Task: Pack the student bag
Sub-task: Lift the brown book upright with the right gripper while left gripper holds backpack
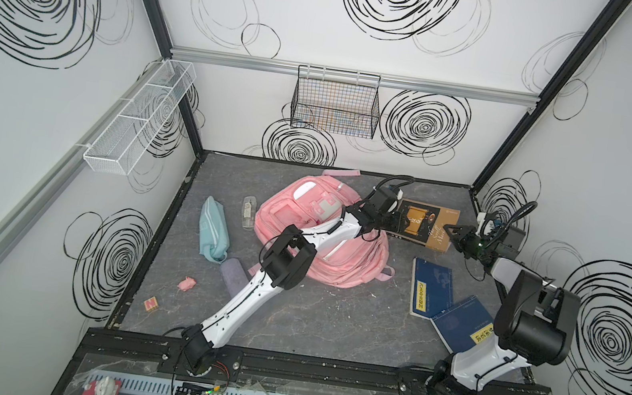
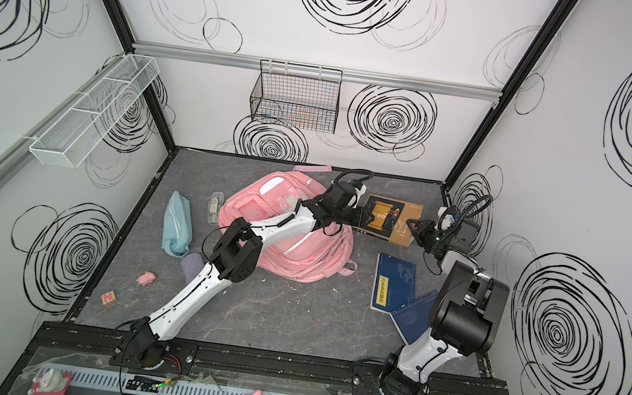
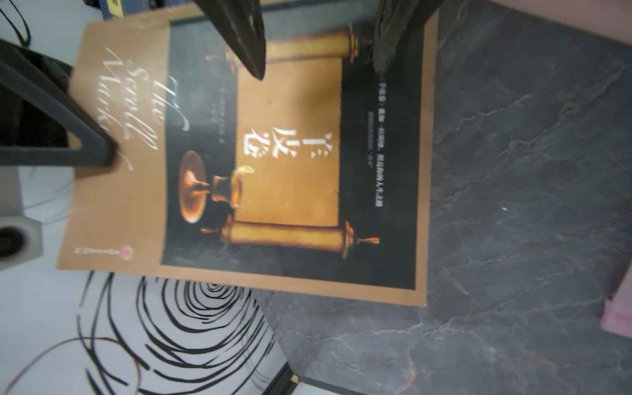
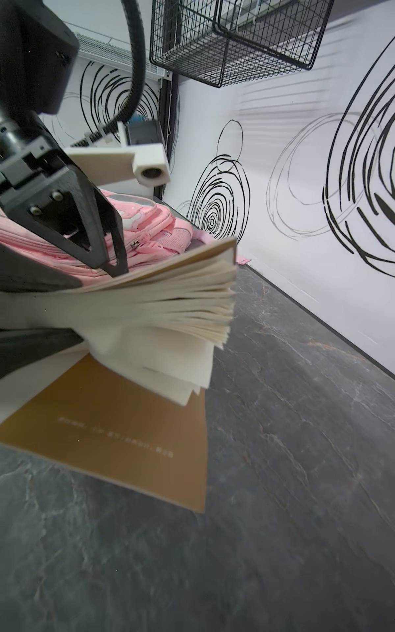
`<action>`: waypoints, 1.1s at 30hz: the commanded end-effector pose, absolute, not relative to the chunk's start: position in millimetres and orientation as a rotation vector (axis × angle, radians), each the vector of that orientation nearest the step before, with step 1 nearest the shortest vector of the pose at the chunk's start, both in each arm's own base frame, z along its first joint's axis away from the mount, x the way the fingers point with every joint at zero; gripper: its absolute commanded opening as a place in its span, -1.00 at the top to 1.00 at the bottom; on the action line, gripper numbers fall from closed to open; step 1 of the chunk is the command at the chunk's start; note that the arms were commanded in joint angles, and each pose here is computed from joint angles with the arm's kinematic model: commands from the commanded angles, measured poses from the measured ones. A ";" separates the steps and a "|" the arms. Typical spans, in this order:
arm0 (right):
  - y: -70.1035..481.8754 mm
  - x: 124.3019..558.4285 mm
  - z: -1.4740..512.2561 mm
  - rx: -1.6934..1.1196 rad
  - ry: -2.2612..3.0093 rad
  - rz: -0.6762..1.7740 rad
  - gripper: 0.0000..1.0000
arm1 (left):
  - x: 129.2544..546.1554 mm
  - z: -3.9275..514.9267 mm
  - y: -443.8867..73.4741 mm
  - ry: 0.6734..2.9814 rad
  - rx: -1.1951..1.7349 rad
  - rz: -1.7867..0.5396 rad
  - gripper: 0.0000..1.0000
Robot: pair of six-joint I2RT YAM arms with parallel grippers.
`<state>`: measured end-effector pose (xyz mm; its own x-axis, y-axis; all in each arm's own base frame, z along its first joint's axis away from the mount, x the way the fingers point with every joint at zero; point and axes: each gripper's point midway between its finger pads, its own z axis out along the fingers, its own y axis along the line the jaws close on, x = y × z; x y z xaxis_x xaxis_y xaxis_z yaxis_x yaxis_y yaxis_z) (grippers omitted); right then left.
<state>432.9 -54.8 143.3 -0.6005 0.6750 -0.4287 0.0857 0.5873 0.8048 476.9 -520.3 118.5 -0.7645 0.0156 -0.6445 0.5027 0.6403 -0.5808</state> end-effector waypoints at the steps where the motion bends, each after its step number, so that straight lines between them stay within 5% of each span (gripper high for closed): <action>1: -55.8 432.9 191.3 0.524 1.995 0.954 1.00 | 456.9 237.0 -501.2 2.076 0.503 -1.002 -0.10; 7: -60.4 419.3 233.5 0.485 1.940 0.829 1.00 | 429.1 227.1 -433.7 2.153 0.532 -0.744 -0.11; 18: -37.4 399.5 307.9 0.366 1.816 0.784 1.00 | 379.2 139.8 -374.5 2.397 0.553 -0.663 -0.05; 33: 20.1 382.2 319.4 0.266 1.839 0.838 1.00 | 369.2 99.0 -335.4 2.490 0.709 -0.361 -0.17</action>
<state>387.3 16.5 290.2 -0.4779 0.5567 -0.6795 -0.1350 0.7178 0.6830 370.9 -346.8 99.8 -0.7482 0.3498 -0.5638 0.5180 0.8390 -0.1668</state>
